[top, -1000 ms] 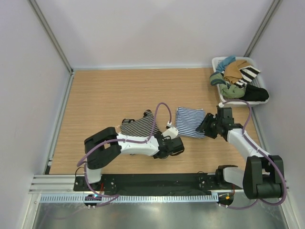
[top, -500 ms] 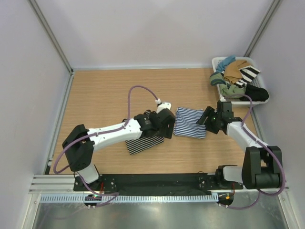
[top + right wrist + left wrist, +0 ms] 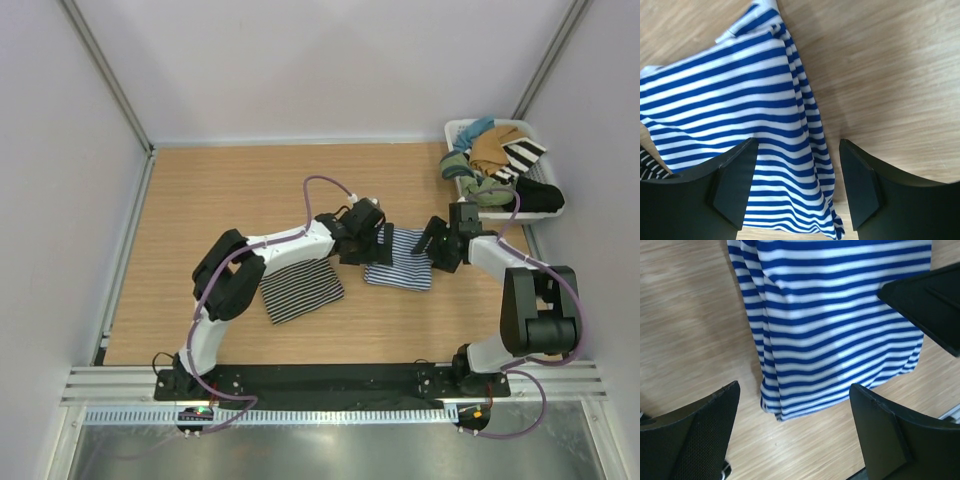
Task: Fold and stack the tank tops
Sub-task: Neatly place the folded tank top to the corner
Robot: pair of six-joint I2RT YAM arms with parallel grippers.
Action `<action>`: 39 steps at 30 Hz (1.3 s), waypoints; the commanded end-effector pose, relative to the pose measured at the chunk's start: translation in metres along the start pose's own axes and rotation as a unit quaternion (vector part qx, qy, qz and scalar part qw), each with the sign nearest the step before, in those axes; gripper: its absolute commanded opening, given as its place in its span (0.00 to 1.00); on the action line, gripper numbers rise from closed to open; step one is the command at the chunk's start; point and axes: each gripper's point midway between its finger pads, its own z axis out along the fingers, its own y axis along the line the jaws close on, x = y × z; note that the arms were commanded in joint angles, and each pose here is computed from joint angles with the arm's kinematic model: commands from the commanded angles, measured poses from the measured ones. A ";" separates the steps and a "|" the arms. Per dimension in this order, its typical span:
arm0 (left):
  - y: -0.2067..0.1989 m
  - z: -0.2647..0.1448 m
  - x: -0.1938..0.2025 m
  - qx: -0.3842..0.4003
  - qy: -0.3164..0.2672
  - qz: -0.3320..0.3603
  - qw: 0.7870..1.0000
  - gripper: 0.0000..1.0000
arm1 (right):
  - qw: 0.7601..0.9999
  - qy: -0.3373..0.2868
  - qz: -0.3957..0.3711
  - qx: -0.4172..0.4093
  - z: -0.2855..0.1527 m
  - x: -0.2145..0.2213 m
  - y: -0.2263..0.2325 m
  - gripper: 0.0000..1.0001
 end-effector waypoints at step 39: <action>0.004 0.024 -0.040 0.037 -0.009 -0.087 0.995 0.00 | 0.985 0.022 0.002 -0.170 -0.012 -0.006 0.061 0.01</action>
